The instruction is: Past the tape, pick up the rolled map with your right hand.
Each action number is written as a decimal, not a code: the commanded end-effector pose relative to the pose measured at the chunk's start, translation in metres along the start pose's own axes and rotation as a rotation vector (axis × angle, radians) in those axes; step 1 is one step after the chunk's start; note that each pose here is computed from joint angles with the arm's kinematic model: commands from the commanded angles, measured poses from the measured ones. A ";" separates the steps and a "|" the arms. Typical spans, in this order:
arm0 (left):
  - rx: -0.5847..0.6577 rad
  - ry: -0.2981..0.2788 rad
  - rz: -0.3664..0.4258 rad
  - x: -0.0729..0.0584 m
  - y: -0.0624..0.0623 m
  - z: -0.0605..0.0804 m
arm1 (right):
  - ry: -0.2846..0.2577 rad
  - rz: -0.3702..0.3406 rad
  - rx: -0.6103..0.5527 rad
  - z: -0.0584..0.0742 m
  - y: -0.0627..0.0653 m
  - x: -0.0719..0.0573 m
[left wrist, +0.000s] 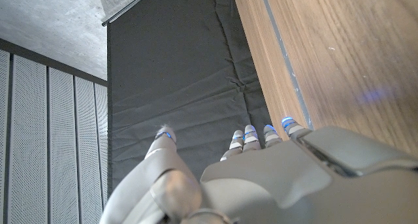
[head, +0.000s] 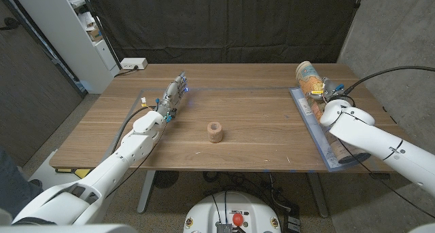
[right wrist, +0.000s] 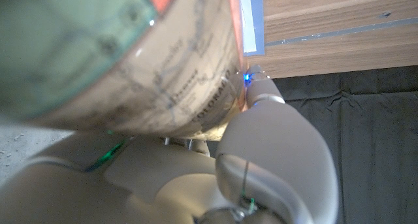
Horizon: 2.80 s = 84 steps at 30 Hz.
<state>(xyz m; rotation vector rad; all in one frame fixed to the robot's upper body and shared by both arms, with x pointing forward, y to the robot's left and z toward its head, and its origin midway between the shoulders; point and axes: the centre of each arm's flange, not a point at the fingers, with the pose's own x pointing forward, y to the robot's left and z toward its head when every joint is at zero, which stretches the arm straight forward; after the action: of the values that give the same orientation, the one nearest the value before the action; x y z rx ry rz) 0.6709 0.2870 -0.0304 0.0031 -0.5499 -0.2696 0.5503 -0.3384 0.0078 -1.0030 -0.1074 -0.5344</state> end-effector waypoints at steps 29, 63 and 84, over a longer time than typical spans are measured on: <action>-0.004 -0.006 -0.016 0.009 0.006 0.003 | -0.022 -0.043 -0.045 0.026 -0.029 -0.014; 0.005 -0.020 -0.021 0.002 -0.001 0.011 | -0.118 -0.075 -0.016 0.033 -0.048 -0.029; -0.003 -0.023 -0.018 -0.008 -0.003 0.008 | -0.154 -0.106 -0.029 0.044 -0.058 -0.039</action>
<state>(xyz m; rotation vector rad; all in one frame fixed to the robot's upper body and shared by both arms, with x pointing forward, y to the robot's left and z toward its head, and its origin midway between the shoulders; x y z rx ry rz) 0.6634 0.2863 -0.0239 0.0061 -0.5716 -0.2879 0.5013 -0.3145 0.0597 -1.0632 -0.2729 -0.5495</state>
